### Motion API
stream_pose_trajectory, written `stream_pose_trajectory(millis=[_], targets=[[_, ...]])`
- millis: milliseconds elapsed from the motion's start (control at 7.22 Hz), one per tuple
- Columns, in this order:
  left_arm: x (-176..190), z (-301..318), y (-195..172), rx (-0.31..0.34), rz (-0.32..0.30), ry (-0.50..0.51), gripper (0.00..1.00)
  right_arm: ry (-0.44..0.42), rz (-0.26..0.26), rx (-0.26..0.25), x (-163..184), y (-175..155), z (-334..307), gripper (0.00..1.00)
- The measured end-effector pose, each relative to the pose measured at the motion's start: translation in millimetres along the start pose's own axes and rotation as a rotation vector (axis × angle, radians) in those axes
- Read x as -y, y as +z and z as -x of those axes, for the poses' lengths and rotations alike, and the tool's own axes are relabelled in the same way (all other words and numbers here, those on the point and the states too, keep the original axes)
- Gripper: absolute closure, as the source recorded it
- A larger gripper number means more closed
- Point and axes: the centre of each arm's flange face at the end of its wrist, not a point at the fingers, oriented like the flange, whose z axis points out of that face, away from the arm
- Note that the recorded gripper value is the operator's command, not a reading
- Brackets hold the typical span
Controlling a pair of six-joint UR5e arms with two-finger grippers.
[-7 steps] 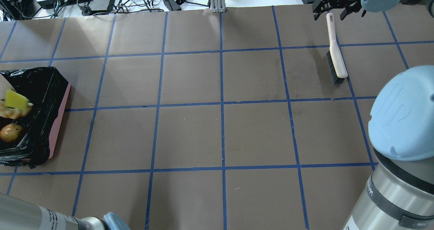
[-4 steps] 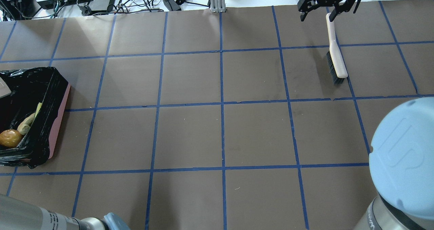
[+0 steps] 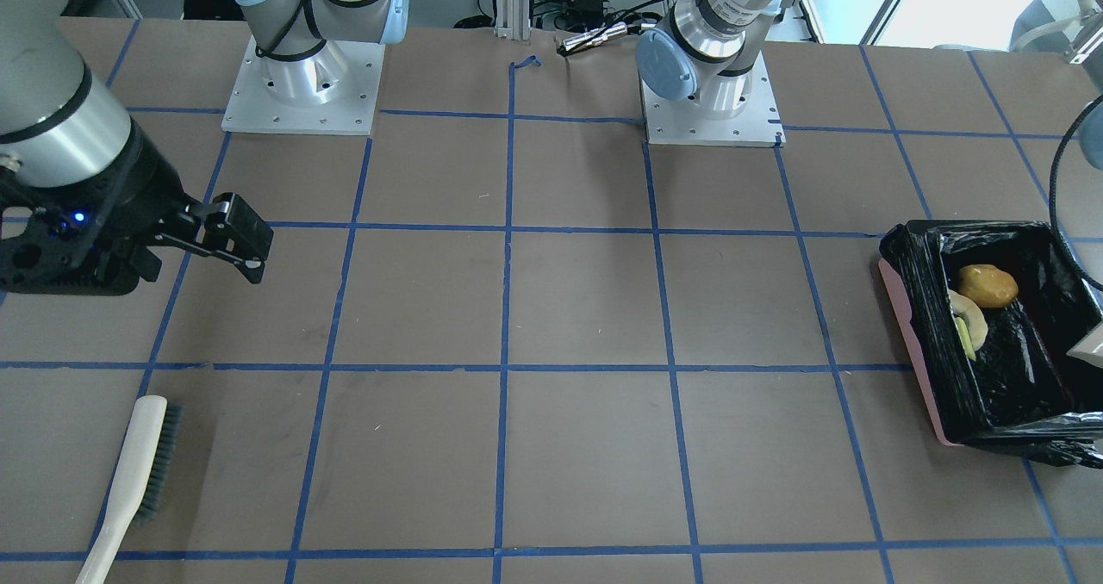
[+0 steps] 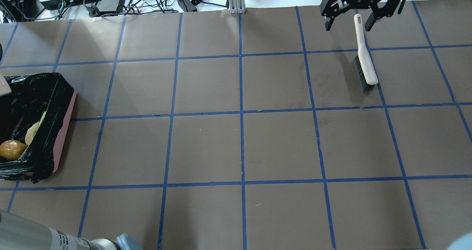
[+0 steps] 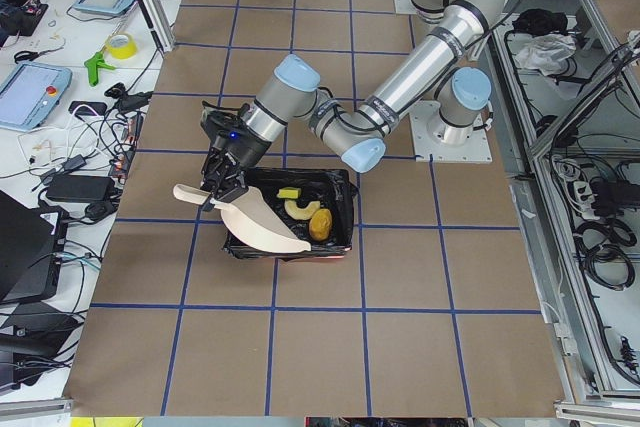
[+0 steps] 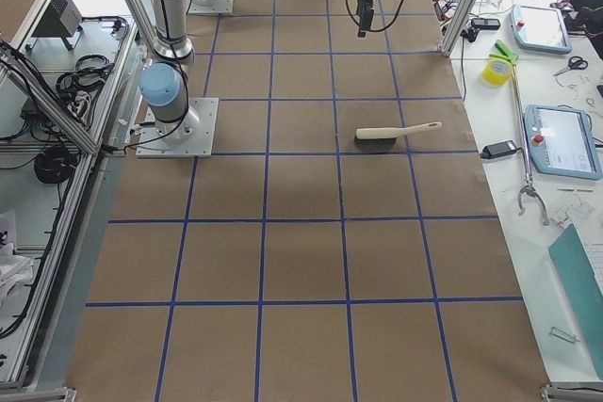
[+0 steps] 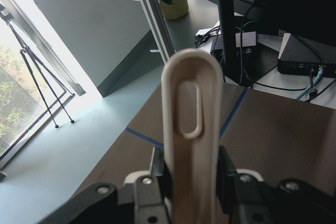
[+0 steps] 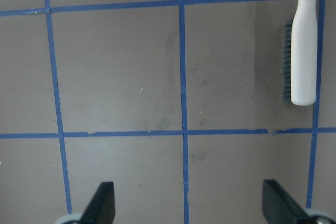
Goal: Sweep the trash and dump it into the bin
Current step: 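Tilt the dustpan with the left gripper to dump contents into the bin, then bring the empty dustpan back and lower it onto the table with the left gripper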
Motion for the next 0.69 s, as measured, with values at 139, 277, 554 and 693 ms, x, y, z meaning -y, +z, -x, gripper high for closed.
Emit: stream_pose_trajectory(millis=[139, 277, 554, 693], targets=[[3.3, -7.6, -3.9, -0.014, 0.017, -0.017, 1.0, 0.002, 0.002, -0.015, -21.1, -5.7, -0.8, 0.0], [11.0, -20.5, -12.8, -0.026, 0.074, -0.062, 1.0, 0.002, 0.001, -0.021, -34.6, -8.7, -0.9, 0.0], [37.1, -60.3, -47.2, -0.011, 0.206, -0.158, 1.0, 0.001, 0.006, -0.023, -43.8, -9.8, -1.1, 0.0], [40.3, -79.8, -58.1, -0.003, 0.256, -0.216, 1.0, 0.001, 0.009, -0.023, -44.5, -8.9, -1.2, 0.0]])
